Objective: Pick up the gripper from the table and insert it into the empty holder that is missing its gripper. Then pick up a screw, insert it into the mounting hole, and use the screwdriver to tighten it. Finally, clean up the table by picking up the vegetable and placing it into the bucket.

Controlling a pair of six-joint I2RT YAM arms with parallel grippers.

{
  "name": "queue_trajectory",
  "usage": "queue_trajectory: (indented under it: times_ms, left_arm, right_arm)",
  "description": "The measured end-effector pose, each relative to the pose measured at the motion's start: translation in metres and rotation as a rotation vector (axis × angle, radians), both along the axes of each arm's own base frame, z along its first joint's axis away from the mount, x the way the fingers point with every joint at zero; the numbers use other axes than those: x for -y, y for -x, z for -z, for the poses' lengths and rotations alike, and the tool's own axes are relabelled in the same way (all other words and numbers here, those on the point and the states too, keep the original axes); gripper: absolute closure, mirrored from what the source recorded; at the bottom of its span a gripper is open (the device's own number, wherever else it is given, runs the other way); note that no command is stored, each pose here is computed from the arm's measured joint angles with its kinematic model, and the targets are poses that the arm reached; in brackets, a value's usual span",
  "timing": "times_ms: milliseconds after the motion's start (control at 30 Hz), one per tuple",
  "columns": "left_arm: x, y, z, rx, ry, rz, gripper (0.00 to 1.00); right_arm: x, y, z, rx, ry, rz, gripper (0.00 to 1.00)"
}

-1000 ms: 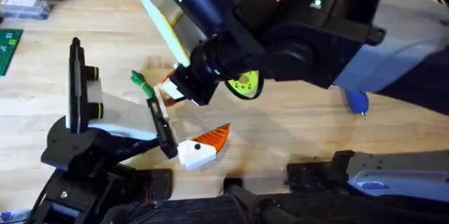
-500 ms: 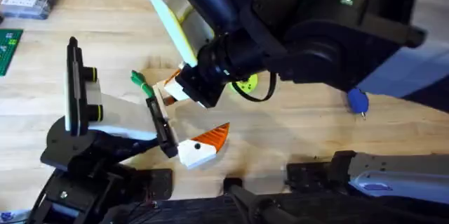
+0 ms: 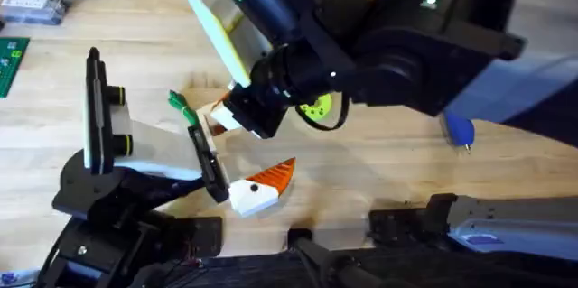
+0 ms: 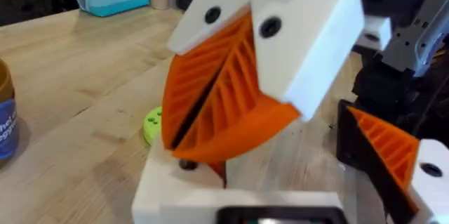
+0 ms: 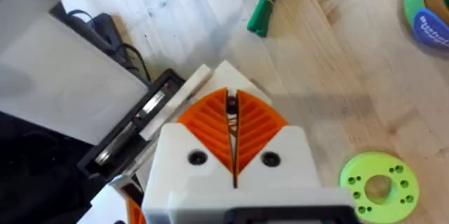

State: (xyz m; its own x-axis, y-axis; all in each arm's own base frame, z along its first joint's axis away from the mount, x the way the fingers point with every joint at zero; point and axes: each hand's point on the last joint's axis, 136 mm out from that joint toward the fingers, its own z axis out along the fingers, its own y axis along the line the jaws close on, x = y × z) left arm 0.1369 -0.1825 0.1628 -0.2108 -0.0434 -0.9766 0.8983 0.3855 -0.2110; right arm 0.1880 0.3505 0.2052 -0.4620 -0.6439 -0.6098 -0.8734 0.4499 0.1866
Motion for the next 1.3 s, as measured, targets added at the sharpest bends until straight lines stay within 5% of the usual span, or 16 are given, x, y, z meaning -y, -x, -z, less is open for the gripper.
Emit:
queue_trajectory:
  times_ms: [400,733,800,933,1300]
  left_arm:
    - [0.0,-0.001,0.0,-0.007,0.003,-0.005,0.011]
    - [0.0,-0.001,0.0,-0.007,0.002,-0.004,0.011]
    - [0.0,0.0,0.0,-0.007,0.003,-0.003,0.011]
    - [-0.001,-0.001,0.0,-0.004,0.002,-0.006,0.011]
    - [0.0,-0.001,0.001,-0.002,-0.002,-0.005,0.011]
  right_arm:
    - [-0.003,-0.002,0.002,0.0,-0.001,0.0,0.998]
    - [-0.005,0.001,0.002,-0.02,-0.012,-0.002,0.695]
    - [-0.004,0.001,0.002,-0.023,-0.013,0.005,0.533]
    - [0.005,-0.01,0.001,-0.017,-0.001,0.049,0.044]
    - [0.048,-0.009,-0.049,0.004,-0.088,0.152,0.013]
